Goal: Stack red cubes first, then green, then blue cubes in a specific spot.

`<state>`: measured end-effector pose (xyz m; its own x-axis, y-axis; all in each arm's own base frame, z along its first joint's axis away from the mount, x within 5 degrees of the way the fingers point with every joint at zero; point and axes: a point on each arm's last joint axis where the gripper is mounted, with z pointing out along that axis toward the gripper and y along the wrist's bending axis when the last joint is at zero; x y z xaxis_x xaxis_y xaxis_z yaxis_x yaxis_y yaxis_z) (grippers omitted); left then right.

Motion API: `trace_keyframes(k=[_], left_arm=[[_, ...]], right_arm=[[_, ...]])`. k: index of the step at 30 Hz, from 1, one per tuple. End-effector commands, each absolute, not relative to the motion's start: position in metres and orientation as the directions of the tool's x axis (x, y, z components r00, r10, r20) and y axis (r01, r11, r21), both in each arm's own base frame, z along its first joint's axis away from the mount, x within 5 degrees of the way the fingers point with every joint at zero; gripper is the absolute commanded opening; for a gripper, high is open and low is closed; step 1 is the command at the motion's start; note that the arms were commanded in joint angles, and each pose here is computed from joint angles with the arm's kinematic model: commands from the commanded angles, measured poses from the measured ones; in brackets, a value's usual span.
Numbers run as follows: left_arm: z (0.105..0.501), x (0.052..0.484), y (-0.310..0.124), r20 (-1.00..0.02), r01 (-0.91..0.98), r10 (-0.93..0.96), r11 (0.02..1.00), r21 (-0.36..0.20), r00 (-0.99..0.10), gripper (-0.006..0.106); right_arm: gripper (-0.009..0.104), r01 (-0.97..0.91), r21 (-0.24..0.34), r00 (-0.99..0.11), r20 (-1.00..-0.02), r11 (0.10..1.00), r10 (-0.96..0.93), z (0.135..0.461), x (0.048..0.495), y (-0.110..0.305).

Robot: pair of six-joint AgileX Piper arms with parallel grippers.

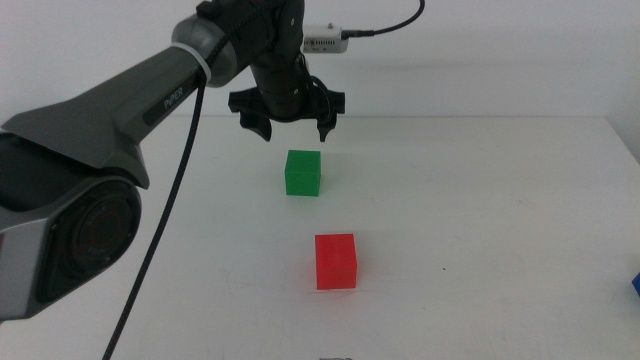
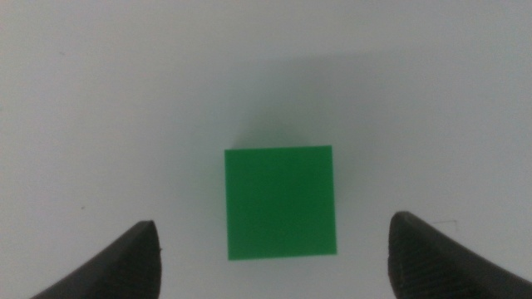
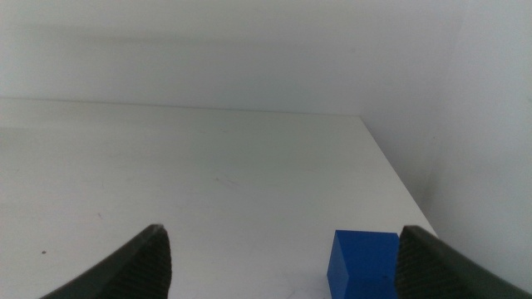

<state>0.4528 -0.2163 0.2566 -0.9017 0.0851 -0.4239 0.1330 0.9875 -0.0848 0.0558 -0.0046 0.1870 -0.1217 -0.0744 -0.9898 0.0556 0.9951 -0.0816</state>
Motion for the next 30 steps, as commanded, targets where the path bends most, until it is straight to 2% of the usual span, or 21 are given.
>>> trace_keyframes(k=[1,13,20,25,30], left_arm=[[0.294,0.452,-0.212,-0.521,0.142,0.045,0.979,-0.148,-0.853,0.094],[0.26,0.468,-0.218,-0.514,0.159,0.049,0.972,-0.171,-0.856,0.094],[0.243,0.474,-0.22,-0.506,0.163,0.058,0.973,-0.165,-0.86,0.092],[0.238,0.475,-0.22,-0.498,0.162,0.064,0.974,-0.156,-0.865,0.081],[0.236,0.475,-0.221,-0.491,0.161,0.063,0.974,-0.159,-0.869,0.054]], right_arm=[[0.091,0.062,-0.103,-0.014,-0.995,0.993,-0.103,0.201,0.054,-0.004],[0.091,0.062,-0.103,-0.014,-0.995,0.993,-0.103,0.201,0.054,-0.004],[0.091,0.062,-0.103,-0.014,-0.995,0.993,-0.103,0.201,0.054,-0.004],[0.091,0.062,-0.103,-0.014,-0.995,0.993,-0.103,0.201,0.054,-0.004],[0.091,0.062,-0.103,-0.014,-0.995,0.993,-0.103,0.201,0.054,-0.004]])
